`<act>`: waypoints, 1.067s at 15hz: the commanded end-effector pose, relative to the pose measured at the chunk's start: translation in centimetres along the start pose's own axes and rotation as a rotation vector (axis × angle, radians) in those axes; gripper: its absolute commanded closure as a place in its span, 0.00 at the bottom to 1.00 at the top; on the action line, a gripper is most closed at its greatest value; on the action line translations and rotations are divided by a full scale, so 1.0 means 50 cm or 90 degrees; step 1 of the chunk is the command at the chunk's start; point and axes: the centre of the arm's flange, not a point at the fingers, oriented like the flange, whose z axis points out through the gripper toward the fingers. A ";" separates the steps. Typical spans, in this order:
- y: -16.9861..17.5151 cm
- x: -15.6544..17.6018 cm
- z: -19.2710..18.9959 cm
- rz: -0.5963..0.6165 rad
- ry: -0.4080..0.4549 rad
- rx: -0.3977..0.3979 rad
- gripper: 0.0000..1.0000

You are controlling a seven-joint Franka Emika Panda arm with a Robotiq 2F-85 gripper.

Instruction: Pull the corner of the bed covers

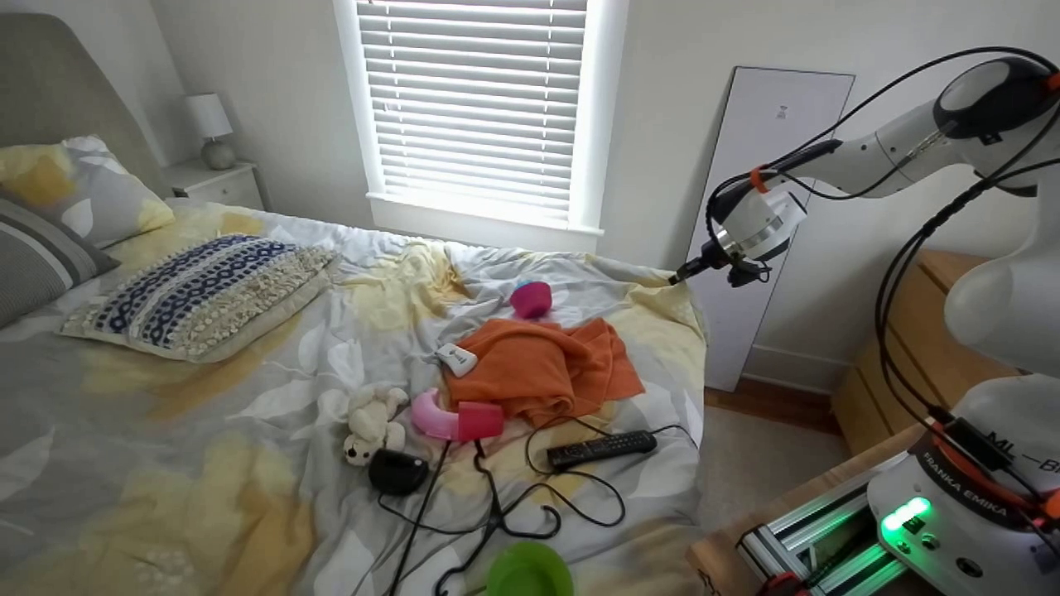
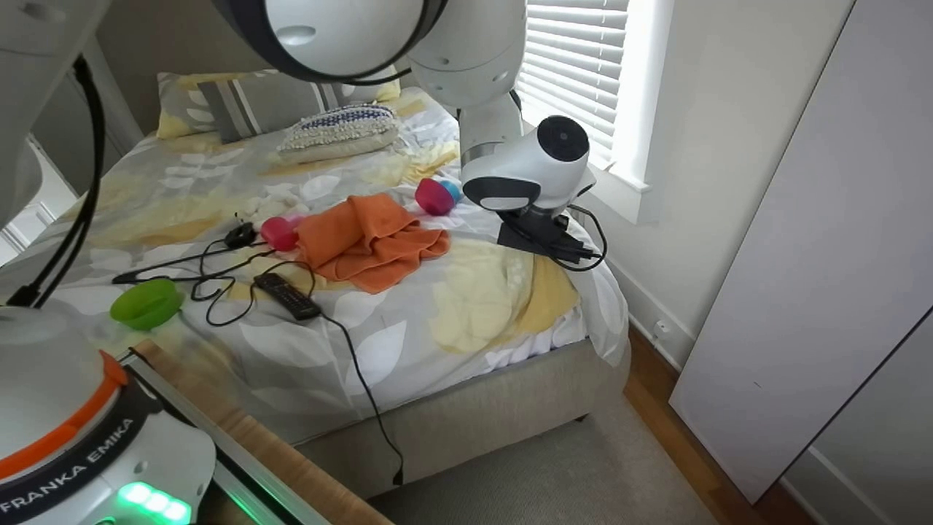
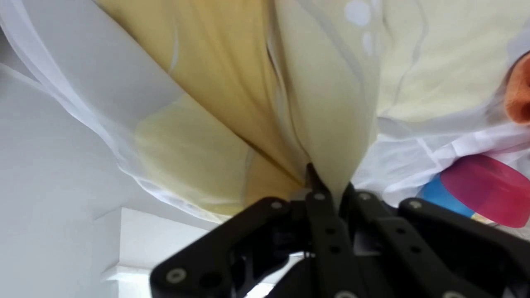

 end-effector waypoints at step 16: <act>-0.456 0.006 -0.074 -0.380 0.059 0.067 0.98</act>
